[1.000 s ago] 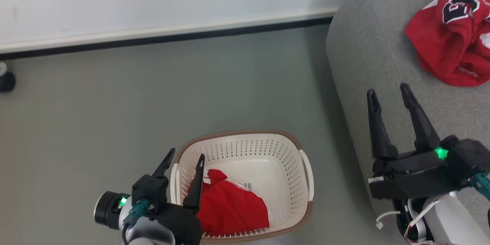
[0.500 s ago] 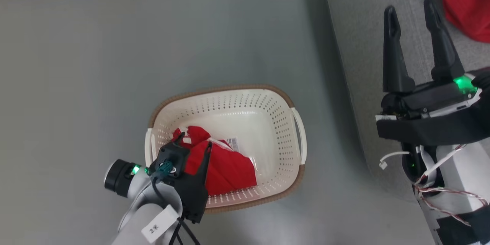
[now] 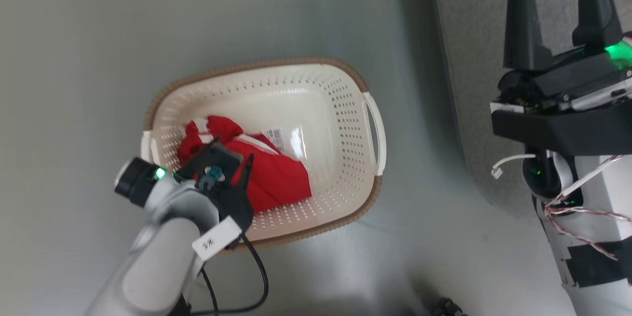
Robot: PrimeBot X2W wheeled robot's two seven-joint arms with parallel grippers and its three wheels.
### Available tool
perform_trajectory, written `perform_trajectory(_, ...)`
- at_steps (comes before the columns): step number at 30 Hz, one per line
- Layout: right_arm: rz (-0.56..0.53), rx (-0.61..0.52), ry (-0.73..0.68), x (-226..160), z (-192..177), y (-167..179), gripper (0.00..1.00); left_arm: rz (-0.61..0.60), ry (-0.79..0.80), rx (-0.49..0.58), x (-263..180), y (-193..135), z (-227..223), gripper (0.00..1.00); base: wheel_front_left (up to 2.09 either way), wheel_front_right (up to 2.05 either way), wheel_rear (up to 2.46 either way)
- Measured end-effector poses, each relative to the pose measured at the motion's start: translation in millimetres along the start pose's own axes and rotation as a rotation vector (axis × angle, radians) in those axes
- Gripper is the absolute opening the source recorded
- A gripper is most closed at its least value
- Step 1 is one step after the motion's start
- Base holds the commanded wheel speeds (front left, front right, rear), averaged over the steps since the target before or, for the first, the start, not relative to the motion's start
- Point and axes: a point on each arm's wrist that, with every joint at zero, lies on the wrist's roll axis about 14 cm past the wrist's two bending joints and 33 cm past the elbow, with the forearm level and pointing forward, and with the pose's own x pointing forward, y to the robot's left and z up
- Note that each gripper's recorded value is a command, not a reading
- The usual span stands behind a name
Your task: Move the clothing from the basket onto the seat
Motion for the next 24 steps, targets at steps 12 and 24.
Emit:
perform_trajectory(12, -0.018, 0.0, 0.062, 13.9, -58.2, -15.2, 1.0, -0.07, 0.126, 0.069, 53.6, 7.5, -47.1, 1.0, 0.0, 0.0, 0.0)
perform_trajectory(24, -0.033, -0.006, 0.155, 4.8, -104.3, -27.5, 1.0, -0.128, 0.225, 0.09, 82.1, -3.1, -85.2, 1.0, 0.0, 0.0, 0.0)
